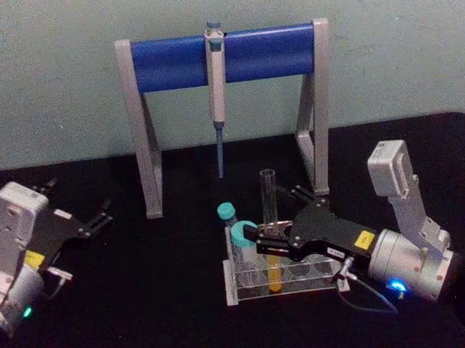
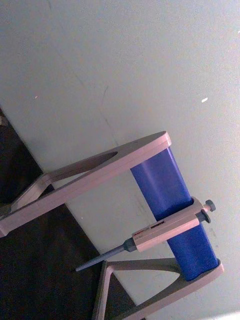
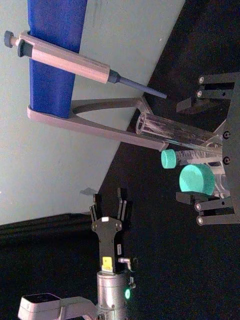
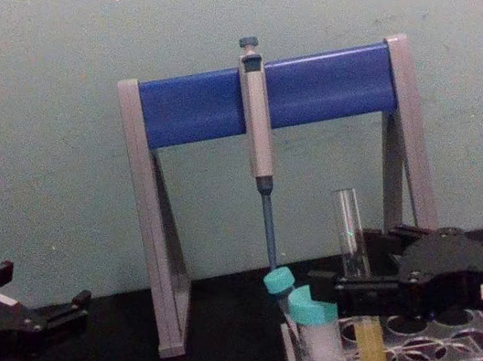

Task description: Pick up the test tube from the test tube rack, shake it, then place it back into the test tube rack.

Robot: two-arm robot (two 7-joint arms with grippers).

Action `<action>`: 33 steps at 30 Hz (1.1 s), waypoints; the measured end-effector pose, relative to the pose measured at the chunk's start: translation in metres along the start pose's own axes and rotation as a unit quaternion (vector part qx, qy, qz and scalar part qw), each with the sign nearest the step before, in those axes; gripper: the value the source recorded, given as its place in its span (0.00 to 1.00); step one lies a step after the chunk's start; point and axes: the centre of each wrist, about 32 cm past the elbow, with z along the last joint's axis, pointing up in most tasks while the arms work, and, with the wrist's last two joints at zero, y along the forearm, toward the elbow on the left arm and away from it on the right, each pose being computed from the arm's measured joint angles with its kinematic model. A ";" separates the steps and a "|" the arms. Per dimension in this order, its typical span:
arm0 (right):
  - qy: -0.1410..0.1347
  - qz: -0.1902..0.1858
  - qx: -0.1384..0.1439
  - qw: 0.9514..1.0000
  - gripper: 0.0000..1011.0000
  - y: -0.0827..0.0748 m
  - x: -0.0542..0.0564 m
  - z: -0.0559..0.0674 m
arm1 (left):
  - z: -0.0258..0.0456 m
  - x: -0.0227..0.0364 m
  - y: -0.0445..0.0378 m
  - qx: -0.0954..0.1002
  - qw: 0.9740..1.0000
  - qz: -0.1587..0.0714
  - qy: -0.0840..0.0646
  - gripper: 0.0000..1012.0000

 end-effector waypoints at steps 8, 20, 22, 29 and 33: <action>0.001 0.000 0.001 1.000 0.99 0.000 0.000 0.000 | 0.0000 0.0000 0.0000 0.000 1.000 0.000 0.000 0.99; -0.014 -0.019 0.040 0.999 0.99 -0.007 0.003 0.016 | 0.0000 0.0000 0.0000 0.000 1.000 0.000 0.000 0.99; -0.023 -0.025 0.054 0.998 0.99 -0.010 0.003 0.022 | 0.0000 0.0000 0.0000 0.000 1.000 0.000 0.000 0.99; -0.048 -0.081 0.099 0.991 0.99 -0.021 -0.001 0.037 | 0.0000 0.0000 0.0000 0.000 1.000 0.000 0.000 0.99; -0.066 -0.144 0.120 0.980 0.99 -0.029 -0.005 0.041 | 0.0000 0.0000 0.0000 0.000 1.000 0.000 0.000 0.99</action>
